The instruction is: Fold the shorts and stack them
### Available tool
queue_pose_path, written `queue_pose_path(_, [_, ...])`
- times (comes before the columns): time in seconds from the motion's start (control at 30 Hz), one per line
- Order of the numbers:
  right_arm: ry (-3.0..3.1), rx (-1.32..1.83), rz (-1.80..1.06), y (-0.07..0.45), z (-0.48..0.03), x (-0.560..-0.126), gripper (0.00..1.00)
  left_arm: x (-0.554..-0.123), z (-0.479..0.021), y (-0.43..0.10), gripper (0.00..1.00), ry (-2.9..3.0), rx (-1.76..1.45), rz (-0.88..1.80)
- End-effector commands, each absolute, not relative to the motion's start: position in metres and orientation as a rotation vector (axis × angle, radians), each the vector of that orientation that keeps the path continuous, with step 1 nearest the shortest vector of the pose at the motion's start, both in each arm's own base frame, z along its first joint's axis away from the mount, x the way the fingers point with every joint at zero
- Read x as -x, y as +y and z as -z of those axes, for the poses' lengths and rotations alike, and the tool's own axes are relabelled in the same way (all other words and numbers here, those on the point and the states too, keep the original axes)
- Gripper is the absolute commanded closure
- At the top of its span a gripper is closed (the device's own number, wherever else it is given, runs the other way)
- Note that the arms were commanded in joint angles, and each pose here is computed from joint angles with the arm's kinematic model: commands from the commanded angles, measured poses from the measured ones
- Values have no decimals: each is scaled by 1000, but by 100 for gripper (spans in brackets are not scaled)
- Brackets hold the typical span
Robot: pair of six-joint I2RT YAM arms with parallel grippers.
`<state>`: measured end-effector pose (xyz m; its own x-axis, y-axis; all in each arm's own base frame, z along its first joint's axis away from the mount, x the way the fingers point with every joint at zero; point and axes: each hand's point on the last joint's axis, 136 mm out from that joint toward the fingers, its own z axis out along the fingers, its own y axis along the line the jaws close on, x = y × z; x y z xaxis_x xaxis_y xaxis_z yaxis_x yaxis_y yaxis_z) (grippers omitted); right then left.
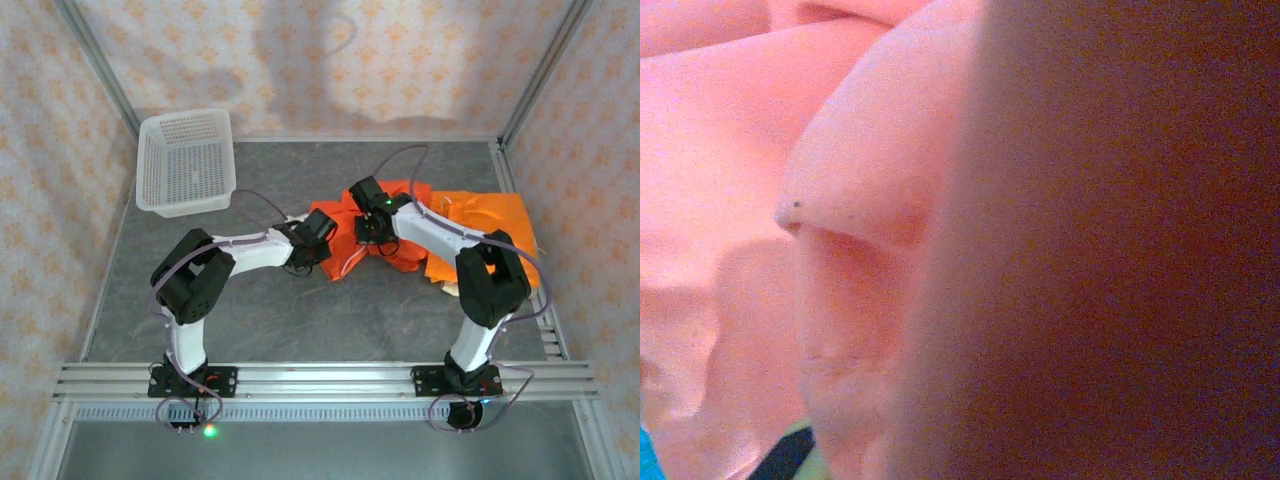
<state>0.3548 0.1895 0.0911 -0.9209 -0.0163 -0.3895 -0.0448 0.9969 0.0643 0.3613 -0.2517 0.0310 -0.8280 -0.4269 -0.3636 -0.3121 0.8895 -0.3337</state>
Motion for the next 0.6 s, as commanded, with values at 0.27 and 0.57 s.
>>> queue_pose_path(0.27, [2378, 218, -440, 205, -280, -334, 100, -408, -222, -158, 100, 2151, 613, 371])
queue_pose_path(0.57, [2337, 193, -369, 173, -299, -314, 100, -373, -323, -84, 100, 1968, 639, 259])
